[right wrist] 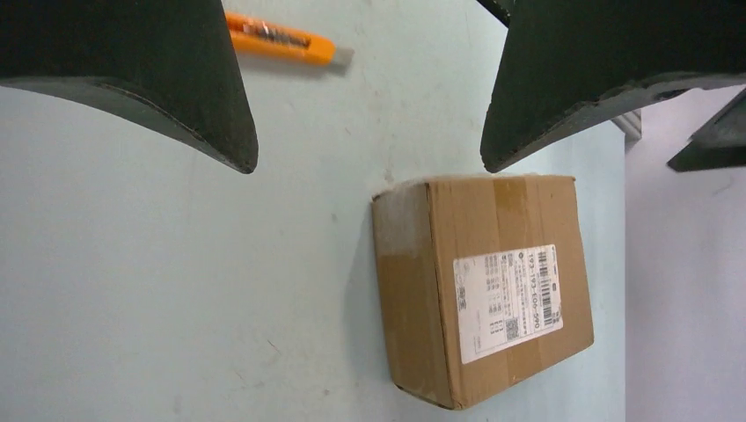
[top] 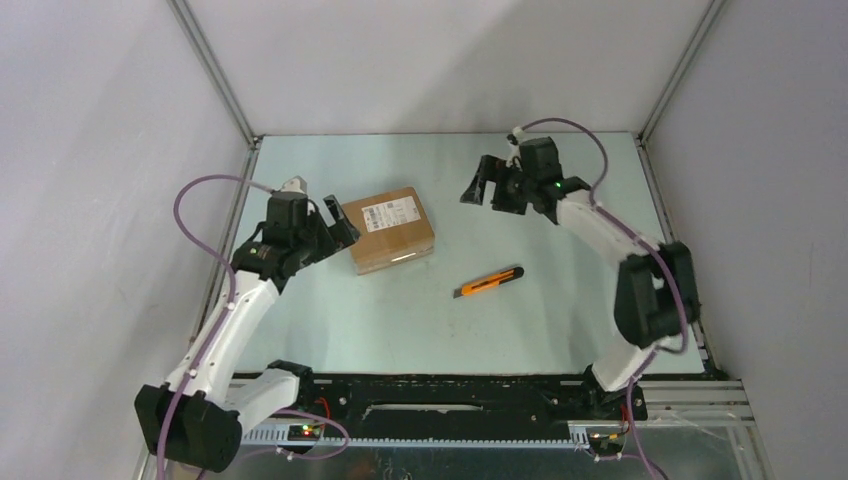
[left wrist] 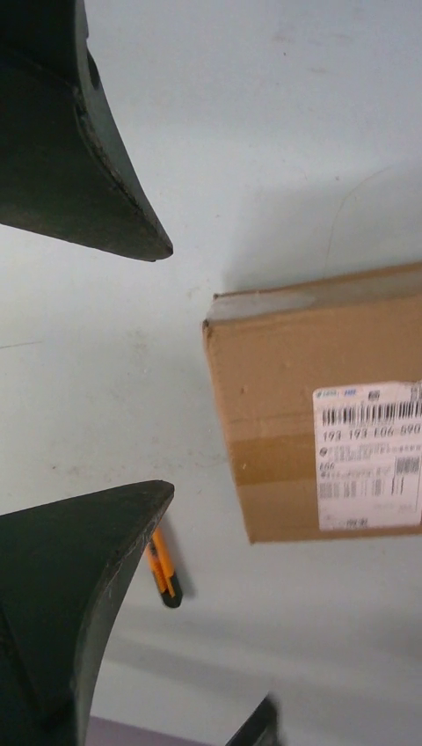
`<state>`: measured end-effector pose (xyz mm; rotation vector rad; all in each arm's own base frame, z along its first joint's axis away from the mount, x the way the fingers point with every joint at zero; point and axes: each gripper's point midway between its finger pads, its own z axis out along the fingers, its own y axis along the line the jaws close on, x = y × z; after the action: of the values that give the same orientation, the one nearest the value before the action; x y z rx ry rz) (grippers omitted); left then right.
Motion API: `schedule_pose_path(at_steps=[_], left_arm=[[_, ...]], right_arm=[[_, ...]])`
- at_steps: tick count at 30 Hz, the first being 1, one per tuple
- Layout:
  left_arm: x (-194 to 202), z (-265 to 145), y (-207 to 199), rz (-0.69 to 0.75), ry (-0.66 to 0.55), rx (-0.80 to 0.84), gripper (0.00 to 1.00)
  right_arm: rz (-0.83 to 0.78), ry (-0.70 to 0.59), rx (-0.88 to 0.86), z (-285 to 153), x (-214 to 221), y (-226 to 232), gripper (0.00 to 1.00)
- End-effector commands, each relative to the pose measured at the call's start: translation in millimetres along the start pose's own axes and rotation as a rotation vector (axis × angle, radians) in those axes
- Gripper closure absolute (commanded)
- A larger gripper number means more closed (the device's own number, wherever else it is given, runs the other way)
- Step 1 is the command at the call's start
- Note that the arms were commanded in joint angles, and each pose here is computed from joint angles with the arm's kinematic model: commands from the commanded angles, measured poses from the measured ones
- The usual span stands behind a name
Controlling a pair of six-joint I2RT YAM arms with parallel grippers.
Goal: Unpack the express box
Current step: Move the express box to the center of the board, then adjust the express box at the center of the board.
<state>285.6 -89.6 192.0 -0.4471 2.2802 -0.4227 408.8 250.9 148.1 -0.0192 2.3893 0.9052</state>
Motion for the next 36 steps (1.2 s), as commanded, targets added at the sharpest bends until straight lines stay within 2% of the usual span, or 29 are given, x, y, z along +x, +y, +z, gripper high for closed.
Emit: schedule_pose_path(at_steps=[1,5,9,12,15,18,23,27,31,36], left_arm=[[-5.2,23.6,15.0,-0.069,-0.022,-0.002,0.02],[-23.3,49.0,2.7,-0.098,-0.015,0.067,0.02],[-55.7,67.8,20.3,-0.14,-0.065,-0.052,0.02],[-93.0,87.1,36.2,-0.192,-0.142,-0.12,0.02],[-113.5,126.7,39.8,-0.161,-0.094,-0.15,0.02],[-129.9,160.2,25.9,-0.119,-0.052,-0.081,0.05],[-116.7,199.2,24.9,-0.094,0.064,-0.05,0.11],[-90.9,214.2,41.7,-0.118,0.154,-0.114,0.24],[-55.1,208.4,51.2,-0.181,0.196,-0.15,0.35],[-9.3,174.5,41.7,-0.211,0.187,-0.169,0.39]], right_arm=[[0.065,-0.071,0.15,-30.5,25.1,-14.0,0.0],[0.044,-0.089,0.247,-55.4,60.2,-18.9,0.0],[0.087,-0.135,0.239,-75.0,72.9,-24.4,0.0],[0.043,-0.135,0.17,-69.5,76.3,-4.3,0.02],[0.005,-0.125,0.097,-59.0,83.5,21.6,0.02],[0.014,-0.104,0.065,-48.9,90.7,34.2,0.03],[0.022,-0.096,0.023,-35.4,90.5,45.6,0.03],[0.023,-0.072,-0.006,-19.7,90.7,55.9,0.03],[0.024,-0.044,-0.023,-1.6,97.0,60.8,0.03],[0.042,-0.019,-0.026,14.6,101.6,54.9,0.03]])
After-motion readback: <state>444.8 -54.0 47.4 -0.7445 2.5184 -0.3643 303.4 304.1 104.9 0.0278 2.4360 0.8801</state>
